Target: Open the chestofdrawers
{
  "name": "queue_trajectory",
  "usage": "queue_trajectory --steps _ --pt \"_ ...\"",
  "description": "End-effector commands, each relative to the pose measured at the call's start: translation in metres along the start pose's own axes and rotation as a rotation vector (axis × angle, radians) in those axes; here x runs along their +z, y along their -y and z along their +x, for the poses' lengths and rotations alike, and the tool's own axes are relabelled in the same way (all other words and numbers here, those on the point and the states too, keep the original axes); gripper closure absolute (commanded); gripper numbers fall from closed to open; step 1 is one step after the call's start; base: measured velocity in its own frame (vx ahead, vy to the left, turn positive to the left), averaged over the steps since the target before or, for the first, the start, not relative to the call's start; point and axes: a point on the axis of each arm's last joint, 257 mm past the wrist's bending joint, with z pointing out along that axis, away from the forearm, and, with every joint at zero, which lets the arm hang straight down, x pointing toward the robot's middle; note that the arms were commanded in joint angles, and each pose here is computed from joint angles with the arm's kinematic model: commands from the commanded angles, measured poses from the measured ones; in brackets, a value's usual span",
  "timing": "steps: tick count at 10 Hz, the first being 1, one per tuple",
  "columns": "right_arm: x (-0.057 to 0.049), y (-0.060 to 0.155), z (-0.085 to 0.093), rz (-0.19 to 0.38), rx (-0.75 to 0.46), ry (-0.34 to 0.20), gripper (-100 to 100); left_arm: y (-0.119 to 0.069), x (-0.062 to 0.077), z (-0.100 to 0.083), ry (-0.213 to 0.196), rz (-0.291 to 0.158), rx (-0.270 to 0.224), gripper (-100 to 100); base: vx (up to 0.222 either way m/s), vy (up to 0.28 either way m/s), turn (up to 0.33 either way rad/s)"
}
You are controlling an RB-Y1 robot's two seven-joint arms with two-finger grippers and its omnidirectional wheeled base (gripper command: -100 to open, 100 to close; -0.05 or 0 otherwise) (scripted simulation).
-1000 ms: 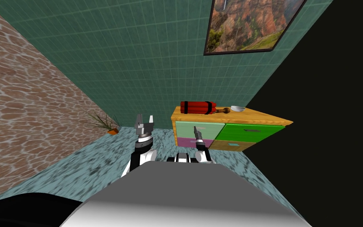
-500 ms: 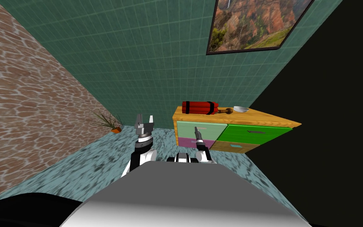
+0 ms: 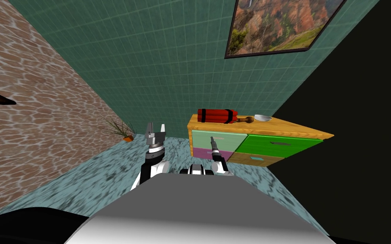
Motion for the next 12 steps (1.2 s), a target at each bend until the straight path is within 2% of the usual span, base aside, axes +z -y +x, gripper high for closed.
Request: queue_trajectory --steps 1,9,10,11,12 --pt "0.000 -0.016 0.003 -0.031 0.068 0.003 -100 0.000 0.000 0.000 0.000 0.000 0.000 0 -0.002 0.014 0.048" --pt "0.006 -0.057 0.024 -0.114 0.216 -0.011 -100 0.000 0.000 0.000 0.000 0.000 0.000 0 -0.004 0.015 0.045" --pt "0.006 -0.055 0.022 -0.110 0.206 -0.009 -100 0.000 0.000 0.000 0.000 0.000 0.000 0 0.000 0.000 0.000" --pt "0.018 -0.051 0.024 -0.110 0.210 -0.007 -100 0.000 0.000 0.000 0.000 0.000 0.000 0 0.051 0.001 -0.021" --pt "0.013 -0.053 0.024 -0.109 0.211 -0.011 -100 0.000 0.000 0.000 0.000 0.000 0.000 0 0.034 0.000 -0.002"
